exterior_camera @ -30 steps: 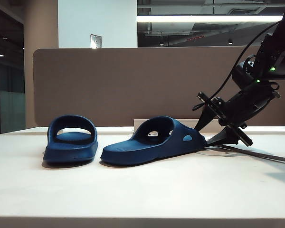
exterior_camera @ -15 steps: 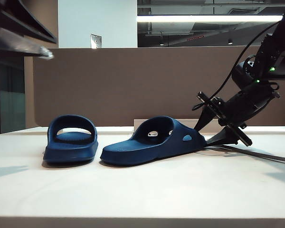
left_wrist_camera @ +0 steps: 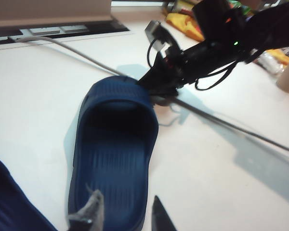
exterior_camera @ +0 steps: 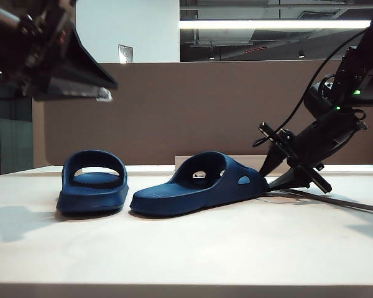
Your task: Interlock the pair of blue slippers on the table with their fronts facing up.
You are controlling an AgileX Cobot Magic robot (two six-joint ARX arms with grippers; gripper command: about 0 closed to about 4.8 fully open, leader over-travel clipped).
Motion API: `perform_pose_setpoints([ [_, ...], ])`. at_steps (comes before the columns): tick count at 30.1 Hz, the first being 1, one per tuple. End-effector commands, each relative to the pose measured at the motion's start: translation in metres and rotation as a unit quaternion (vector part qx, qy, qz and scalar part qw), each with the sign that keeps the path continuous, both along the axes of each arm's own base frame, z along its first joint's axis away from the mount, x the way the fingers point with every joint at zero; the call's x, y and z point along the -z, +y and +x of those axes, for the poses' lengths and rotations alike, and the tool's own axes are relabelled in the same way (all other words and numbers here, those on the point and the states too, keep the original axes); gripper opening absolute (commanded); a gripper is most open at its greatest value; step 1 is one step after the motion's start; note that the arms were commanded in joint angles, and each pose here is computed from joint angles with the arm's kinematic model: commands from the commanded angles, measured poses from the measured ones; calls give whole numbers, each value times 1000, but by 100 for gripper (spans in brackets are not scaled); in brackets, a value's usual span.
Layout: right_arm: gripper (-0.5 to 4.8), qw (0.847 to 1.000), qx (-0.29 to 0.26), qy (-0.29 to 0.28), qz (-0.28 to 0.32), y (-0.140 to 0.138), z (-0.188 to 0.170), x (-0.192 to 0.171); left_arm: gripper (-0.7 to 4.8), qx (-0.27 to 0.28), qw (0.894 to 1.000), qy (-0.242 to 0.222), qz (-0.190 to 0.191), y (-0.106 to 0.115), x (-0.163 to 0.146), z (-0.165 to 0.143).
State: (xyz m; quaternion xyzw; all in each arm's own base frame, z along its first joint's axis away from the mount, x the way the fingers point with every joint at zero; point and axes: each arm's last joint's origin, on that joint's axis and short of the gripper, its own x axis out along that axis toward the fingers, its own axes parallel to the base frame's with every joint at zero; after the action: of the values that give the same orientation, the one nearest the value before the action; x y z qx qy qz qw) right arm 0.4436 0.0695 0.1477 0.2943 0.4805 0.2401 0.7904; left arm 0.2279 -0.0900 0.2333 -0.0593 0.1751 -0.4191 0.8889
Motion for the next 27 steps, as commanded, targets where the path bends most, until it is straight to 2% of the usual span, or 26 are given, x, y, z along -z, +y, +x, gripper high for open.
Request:
perform_pose_setpoints([
  [1, 133, 1000, -1, 8, -6, 1, -2, 3, 128, 5, 1000, -17, -2, -4, 0, 4],
  [2, 133, 1000, -1, 8, -6, 1, -2, 3, 128, 7, 1000, -17, -2, -5, 1, 5],
  [5, 84, 1000, -6, 4, -9, 1, -2, 3, 128, 7, 1000, -27, 1, -6, 1, 5],
  [8, 80, 1000, -5, 4, -9, 1, -2, 3, 128, 7, 999, -36, 1, -6, -1, 6],
  [10, 41, 1000, -5, 4, -9, 1, -2, 3, 128, 7, 999, -36, 1, -6, 0, 5],
  [21, 40, 1000, -5, 22, -1, -8, -4, 4, 128, -4, 999, -37, 4, -6, 0, 6],
  [27, 40, 999, 1, 30, 15, -23, -5, -1, 128, -10, 999, -39, 7, -5, -1, 6],
])
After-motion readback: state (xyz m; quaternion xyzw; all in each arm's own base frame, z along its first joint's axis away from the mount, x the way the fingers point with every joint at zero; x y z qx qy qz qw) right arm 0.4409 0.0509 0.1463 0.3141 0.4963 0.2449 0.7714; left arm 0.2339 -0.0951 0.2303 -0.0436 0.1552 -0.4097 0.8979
